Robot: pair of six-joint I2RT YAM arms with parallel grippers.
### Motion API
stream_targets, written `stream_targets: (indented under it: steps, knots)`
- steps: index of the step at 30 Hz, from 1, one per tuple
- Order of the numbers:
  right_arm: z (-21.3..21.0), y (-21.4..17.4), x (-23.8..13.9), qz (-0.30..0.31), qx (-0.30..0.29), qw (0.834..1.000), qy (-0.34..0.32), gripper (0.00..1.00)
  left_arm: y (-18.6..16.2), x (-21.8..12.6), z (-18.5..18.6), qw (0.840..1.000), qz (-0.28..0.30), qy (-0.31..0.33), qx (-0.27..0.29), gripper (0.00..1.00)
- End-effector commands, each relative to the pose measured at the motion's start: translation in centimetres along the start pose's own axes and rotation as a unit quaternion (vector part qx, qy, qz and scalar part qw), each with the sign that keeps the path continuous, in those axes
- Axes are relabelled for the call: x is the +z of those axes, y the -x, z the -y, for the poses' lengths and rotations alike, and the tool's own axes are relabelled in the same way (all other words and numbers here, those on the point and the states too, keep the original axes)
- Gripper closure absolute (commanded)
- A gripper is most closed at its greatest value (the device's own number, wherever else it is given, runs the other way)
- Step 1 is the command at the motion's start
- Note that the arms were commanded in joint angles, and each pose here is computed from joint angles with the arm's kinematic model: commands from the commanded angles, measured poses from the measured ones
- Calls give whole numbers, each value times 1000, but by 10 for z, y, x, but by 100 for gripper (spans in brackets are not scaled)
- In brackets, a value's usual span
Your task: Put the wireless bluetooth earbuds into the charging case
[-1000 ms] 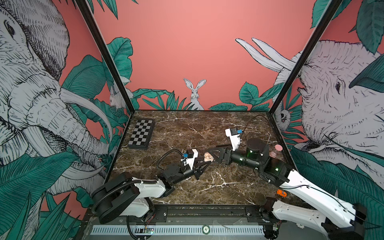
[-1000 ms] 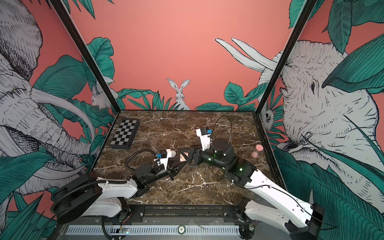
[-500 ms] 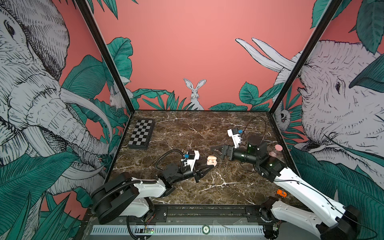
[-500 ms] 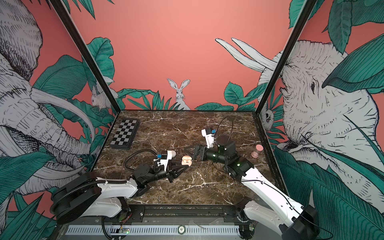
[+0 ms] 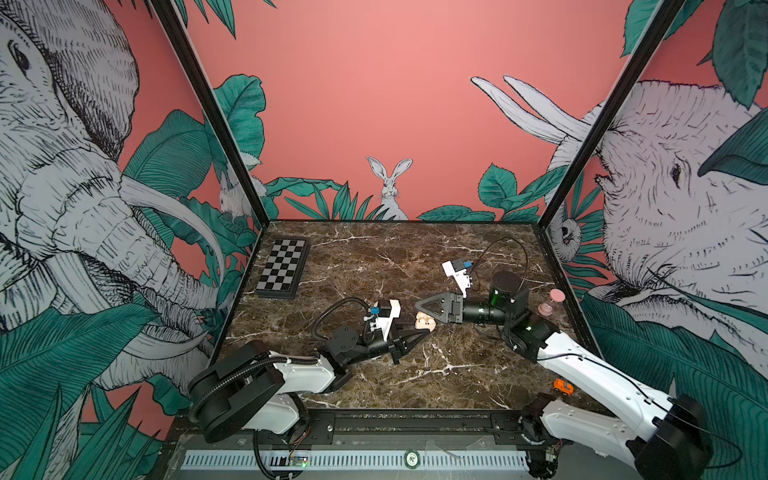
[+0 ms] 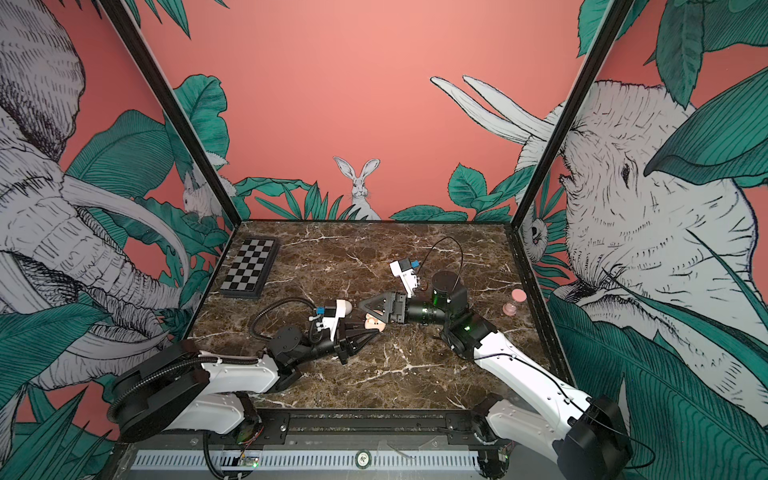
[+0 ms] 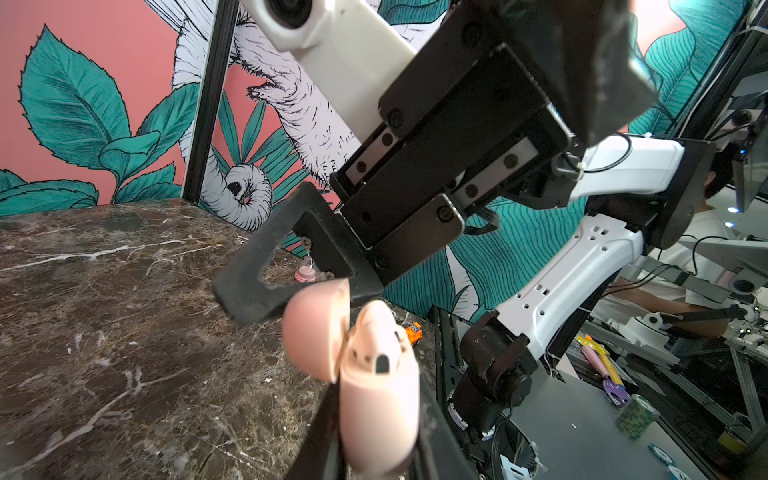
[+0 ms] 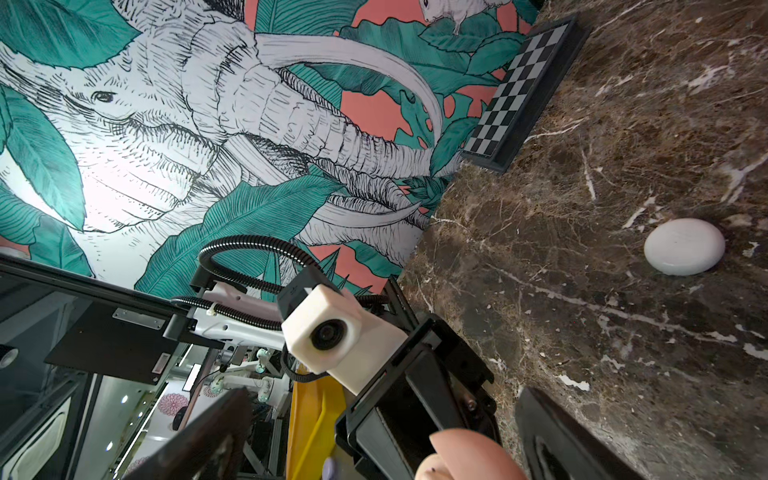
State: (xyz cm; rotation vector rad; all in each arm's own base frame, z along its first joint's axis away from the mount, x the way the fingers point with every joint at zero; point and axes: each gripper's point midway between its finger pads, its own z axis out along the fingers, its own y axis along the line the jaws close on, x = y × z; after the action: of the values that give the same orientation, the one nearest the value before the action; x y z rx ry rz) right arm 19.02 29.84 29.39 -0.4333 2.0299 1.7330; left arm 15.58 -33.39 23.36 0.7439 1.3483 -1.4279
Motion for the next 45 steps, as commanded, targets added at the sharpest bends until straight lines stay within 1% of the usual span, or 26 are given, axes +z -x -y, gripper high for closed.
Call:
stream_targets:
  steps: [1,5,8,9,10,11,12,13,14,15,18,20,22,26,27,30,32,33,35,37,39,40,41,43,44,45]
  knots:
    - [-41,-5,-10,-19,-40,997,62,2,11,1,-8,999,27,25,1,100]
    - [-64,-10,-20,-27,-55,994,91,2,2,2,-18,999,11,46,-6,100]
    - [-74,-12,-27,-26,-65,993,98,2,-3,2,-27,998,7,66,-11,100]
    - [-80,-11,-30,-21,-71,992,99,4,-5,2,-32,997,4,76,-11,100]
    - [-74,-10,-33,-13,-67,995,76,5,-9,1,-37,996,-4,87,-13,100]
    - [-64,-6,-38,2,-78,997,27,4,-17,2,-44,994,-21,100,-23,100]
    - [-51,-4,-43,10,-92,995,-26,2,-25,3,-50,992,-41,112,-30,100]
    - [-41,0,-46,19,-103,993,-63,2,-32,4,-54,990,-58,121,-41,100]
    - [-21,6,-51,31,-95,988,-120,2,-42,6,-59,986,-85,131,-63,100]
    - [-2,8,-56,32,-83,982,-168,2,-52,9,-62,980,-117,138,-81,100]
    - [45,13,-62,45,-31,968,-246,2,-77,15,-68,961,-189,154,-130,100]
    - [64,14,-62,52,-7,964,-262,2,-90,15,-74,949,-215,169,-158,100]
    - [80,16,-67,68,5,955,-288,2,-106,9,-87,932,-237,207,-182,100]
    - [98,19,-80,92,5,938,-333,2,-133,-5,-112,894,-263,282,-229,100]
    - [99,20,-82,97,2,937,-335,2,-140,-9,-118,882,-268,299,-247,100]
    - [102,19,-85,97,-1,934,-343,2,-155,-14,-130,858,-273,321,-293,100]
    - [102,18,-86,94,-3,934,-344,2,-162,-13,-132,852,-274,320,-310,100]
    - [103,17,-87,94,-4,933,-347,2,-166,-13,-133,847,-278,324,-318,100]
    - [107,15,-91,95,-5,929,-357,2,-173,-14,-135,839,-286,329,-326,100]
    - [111,14,-95,99,-5,924,-369,2,-180,-19,-139,825,-298,342,-336,100]
    - [115,12,-99,102,-4,920,-377,2,-184,-22,-140,818,-305,346,-342,100]
    - [115,13,-100,104,-4,919,-380,2,-186,-23,-140,815,-309,348,-345,96]
    - [116,13,-101,106,-4,919,-381,2,-188,-25,-140,810,-315,351,-348,89]
    - [116,14,-103,107,-4,917,-383,2,-189,-28,-139,802,-326,356,-351,79]
    - [115,14,-104,108,-6,917,-384,2,-190,-29,-137,799,-332,357,-352,70]
    - [114,15,-106,109,-7,916,-387,2,-190,-31,-136,796,-338,359,-352,55]
